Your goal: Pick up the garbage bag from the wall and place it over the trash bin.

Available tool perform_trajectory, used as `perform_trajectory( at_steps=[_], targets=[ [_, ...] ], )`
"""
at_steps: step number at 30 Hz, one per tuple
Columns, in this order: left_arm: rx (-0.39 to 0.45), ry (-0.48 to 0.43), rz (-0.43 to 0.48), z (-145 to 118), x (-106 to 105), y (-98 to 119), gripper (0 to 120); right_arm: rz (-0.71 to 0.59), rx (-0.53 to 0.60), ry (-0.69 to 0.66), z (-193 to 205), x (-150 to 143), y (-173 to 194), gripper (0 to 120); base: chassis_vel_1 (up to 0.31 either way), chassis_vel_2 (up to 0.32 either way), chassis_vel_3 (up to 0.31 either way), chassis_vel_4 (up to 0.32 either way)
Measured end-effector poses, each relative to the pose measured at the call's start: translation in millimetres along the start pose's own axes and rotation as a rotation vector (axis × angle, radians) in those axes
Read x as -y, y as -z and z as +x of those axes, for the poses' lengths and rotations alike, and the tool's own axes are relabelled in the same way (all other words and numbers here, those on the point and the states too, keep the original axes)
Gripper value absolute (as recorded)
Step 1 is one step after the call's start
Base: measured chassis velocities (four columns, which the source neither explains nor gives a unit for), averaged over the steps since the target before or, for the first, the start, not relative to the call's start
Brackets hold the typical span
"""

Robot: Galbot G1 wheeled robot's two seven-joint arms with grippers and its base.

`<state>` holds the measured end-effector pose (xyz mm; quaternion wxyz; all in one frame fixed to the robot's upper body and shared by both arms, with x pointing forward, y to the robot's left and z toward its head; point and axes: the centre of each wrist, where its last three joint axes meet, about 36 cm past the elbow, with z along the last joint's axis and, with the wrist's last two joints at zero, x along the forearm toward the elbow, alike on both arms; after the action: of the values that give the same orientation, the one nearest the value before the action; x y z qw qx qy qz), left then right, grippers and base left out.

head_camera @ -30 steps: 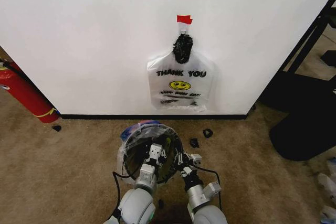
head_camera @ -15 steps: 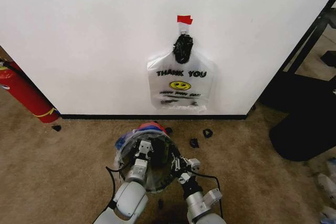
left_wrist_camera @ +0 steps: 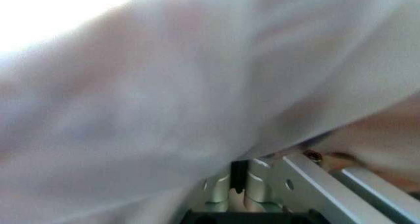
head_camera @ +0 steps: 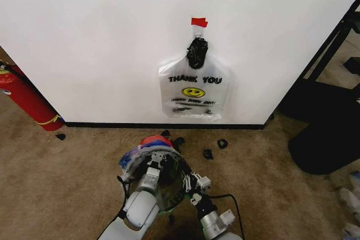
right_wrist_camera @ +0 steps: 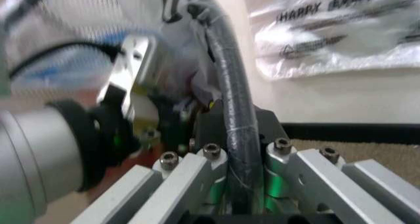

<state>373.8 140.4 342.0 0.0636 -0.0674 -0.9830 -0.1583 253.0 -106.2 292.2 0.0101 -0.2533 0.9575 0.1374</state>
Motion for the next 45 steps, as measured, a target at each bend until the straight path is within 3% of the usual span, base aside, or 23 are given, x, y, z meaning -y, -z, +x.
perform_trajectory(
  at_steps=[8, 19, 28, 38, 40, 45],
  targets=[
    [-0.013, -0.007, 0.008, 1, 2, -3, 0, 0.019, 0.03, -0.021, 0, 5, -3, 0, 0.0, 0.0, 0.0, 0.0],
    [0.006, -0.1, 0.083, 34, 18, 17, 0, 0.087, 0.063, -0.136, -18, 11, -13, 0, 0.0, 0.0, 0.0, 0.0],
    [-0.062, -0.194, 0.171, 53, 19, 33, 0, 0.102, 0.185, -0.13, -34, 23, -24, 0, 0.0, 0.0, 0.0, 0.0],
    [-0.117, -0.282, 0.204, 63, 13, 38, 0, 0.133, 0.26, -0.117, -44, 45, -29, 0, 0.0, 0.0, 0.0, 0.0],
    [-0.138, -0.305, 0.211, 66, 9, 41, 0, 0.186, 0.268, -0.099, -41, 63, -32, 0, 0.0, 0.0, 0.0, 0.0],
    [-0.168, -0.328, 0.21, 69, 3, 40, 0, 0.22, 0.227, -0.127, -28, 73, -39, 0, 0.0, 0.0, 0.0, 0.0]
  ],
)
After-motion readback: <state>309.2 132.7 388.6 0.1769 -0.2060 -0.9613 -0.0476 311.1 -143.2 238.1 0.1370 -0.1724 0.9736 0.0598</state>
